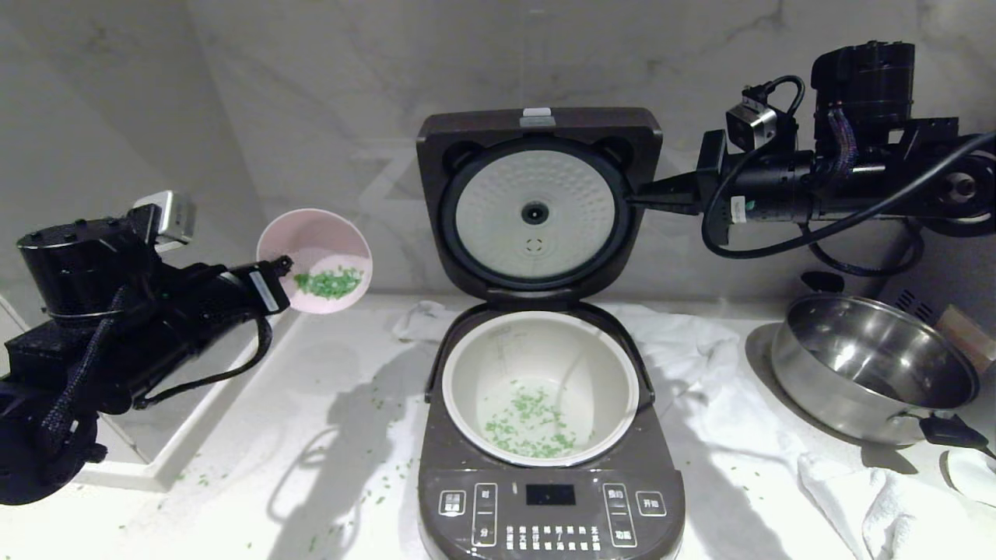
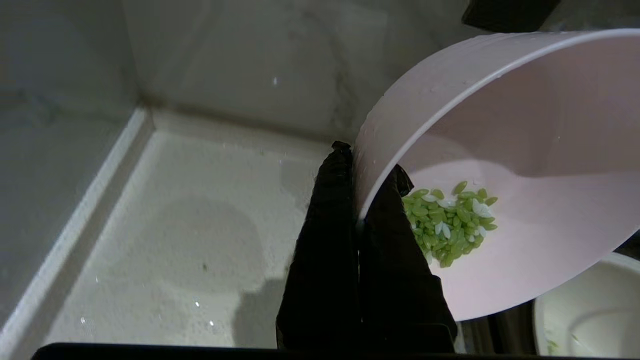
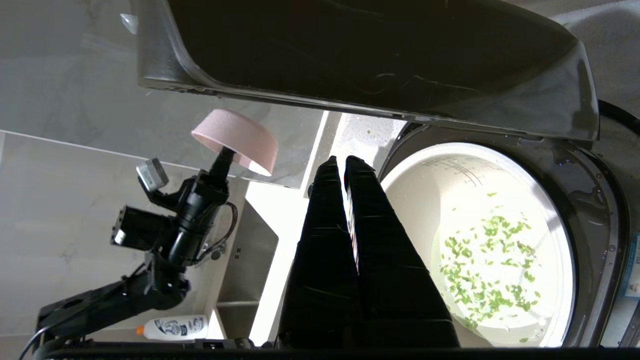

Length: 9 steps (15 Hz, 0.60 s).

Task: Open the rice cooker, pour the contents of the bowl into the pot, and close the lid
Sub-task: Place the bowl on the table

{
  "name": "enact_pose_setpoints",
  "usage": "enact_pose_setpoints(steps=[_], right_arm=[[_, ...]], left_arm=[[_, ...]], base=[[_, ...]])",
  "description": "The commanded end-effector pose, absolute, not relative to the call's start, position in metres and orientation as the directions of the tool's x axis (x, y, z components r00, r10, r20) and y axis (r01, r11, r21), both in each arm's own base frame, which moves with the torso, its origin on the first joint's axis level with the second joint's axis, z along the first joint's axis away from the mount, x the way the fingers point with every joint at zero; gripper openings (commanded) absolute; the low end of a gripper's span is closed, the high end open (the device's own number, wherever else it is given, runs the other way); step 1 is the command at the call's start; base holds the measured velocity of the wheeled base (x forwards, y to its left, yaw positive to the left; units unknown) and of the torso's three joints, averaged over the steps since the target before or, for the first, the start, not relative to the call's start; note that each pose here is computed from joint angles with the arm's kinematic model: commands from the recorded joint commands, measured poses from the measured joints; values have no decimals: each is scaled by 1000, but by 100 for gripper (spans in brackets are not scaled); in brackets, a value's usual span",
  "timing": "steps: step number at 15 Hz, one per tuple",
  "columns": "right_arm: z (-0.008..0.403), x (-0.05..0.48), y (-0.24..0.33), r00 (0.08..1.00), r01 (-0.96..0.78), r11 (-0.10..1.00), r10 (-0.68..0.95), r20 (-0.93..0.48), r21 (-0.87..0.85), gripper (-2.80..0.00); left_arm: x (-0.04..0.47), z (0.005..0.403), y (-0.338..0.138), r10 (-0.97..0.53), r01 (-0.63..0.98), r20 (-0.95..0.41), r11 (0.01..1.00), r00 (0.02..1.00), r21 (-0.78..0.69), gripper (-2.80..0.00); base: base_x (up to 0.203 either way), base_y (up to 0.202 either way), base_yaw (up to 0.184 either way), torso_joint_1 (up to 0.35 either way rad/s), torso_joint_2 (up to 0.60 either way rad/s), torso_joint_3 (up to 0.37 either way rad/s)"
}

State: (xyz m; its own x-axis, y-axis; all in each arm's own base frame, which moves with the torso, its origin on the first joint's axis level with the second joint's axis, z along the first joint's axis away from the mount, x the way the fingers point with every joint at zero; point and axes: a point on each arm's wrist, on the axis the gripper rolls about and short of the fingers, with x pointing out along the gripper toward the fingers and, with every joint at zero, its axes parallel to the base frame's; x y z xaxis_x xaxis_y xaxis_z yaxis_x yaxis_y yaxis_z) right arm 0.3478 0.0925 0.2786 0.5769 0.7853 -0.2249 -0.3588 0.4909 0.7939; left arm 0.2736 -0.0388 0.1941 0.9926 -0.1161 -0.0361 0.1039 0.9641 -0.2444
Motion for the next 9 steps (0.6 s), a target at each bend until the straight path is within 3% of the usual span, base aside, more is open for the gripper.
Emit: enact_pose_setpoints(steps=[1, 9], right_arm=[[279, 347, 93, 572, -360, 486, 789, -224, 797, -280], [287, 329, 94, 564, -377, 478, 798, -213, 793, -280]], left_arm=[[273, 184, -38, -111, 94, -60, 966, 992, -239, -280], [258, 163, -24, -67, 26, -182, 976, 981, -218, -280]], base=[[0, 0, 0, 0, 0, 0], [0, 0, 0, 0, 0, 0]])
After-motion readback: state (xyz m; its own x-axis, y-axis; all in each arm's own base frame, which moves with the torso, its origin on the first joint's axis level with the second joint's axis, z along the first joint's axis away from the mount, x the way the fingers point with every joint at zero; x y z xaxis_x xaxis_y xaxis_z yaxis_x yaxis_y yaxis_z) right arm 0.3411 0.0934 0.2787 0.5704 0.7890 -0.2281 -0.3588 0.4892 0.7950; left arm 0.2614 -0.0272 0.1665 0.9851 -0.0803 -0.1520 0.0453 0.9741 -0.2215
